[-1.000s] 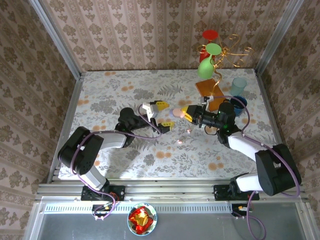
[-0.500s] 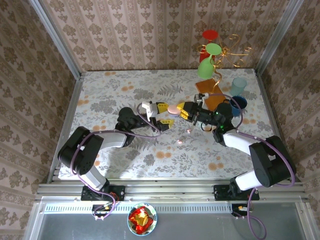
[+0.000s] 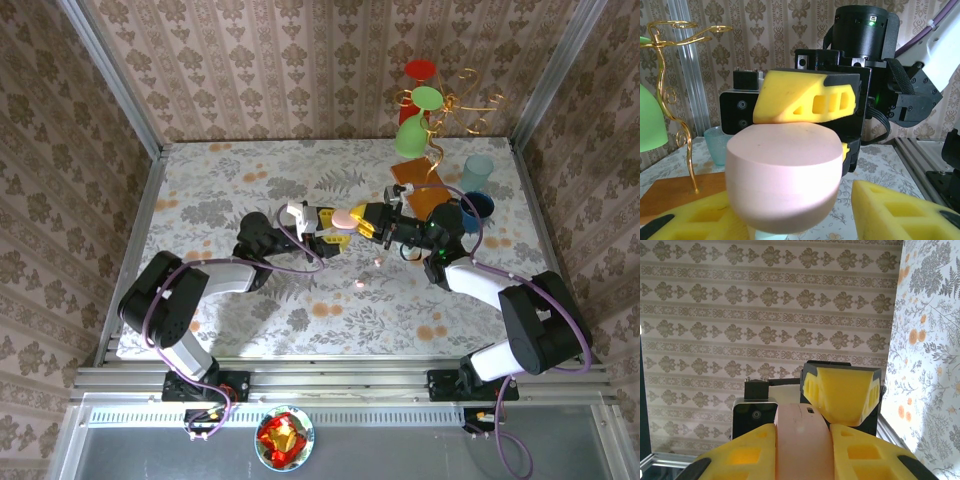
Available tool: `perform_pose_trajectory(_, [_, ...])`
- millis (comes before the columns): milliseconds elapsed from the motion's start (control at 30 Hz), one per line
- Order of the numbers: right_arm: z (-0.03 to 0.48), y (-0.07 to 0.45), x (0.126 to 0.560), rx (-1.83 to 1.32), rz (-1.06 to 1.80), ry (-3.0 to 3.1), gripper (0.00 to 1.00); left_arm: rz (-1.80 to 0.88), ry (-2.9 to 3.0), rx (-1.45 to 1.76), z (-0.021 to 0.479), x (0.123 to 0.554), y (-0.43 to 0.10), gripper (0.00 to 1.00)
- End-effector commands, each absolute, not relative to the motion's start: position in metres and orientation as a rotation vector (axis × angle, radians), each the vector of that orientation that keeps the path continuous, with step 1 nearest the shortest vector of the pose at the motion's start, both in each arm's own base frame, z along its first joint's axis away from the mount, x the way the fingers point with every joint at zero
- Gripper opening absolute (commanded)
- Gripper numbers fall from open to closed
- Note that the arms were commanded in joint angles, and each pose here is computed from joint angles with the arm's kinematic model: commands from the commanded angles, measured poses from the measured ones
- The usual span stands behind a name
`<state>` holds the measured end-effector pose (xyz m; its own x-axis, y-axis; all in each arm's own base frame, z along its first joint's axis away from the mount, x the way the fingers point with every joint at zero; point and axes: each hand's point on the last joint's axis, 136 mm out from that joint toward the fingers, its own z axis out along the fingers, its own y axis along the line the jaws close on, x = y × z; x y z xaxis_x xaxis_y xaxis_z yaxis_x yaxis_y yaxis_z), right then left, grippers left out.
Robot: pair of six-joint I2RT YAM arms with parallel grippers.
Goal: Insert the wireless bluetooth earbuds into the charging case
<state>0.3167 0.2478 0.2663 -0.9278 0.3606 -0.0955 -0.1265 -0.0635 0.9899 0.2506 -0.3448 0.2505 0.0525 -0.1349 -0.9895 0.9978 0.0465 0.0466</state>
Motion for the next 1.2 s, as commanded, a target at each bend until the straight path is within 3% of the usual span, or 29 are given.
perform_pose_trajectory(0, [0.269,0.252,0.313,0.182,2.050,1.903,0.04,-1.207,1.044,1.096,0.264,0.251,-0.347,0.50])
perform_pose_trajectory(433, [0.264,0.249,0.310,0.183,2.009,1.933,0.04,-1.185,1.041,1.085,0.267,0.253,-0.343,0.49])
perform_pose_trajectory(567, [0.267,0.248,0.309,0.186,2.012,1.928,0.04,-1.203,1.030,1.107,0.266,0.249,-0.345,0.42])
perform_pose_trajectory(700, [0.277,0.248,0.308,0.170,2.040,1.891,0.04,-1.206,1.026,1.124,0.262,0.247,-0.346,0.54])
perform_pose_trajectory(933, [0.282,0.247,0.308,0.158,2.044,1.875,0.04,-1.197,1.024,1.127,0.261,0.246,-0.346,0.45])
perform_pose_trajectory(1167, [0.282,0.246,0.309,0.172,2.068,1.854,0.04,-1.194,1.024,1.135,0.257,0.245,-0.345,0.48])
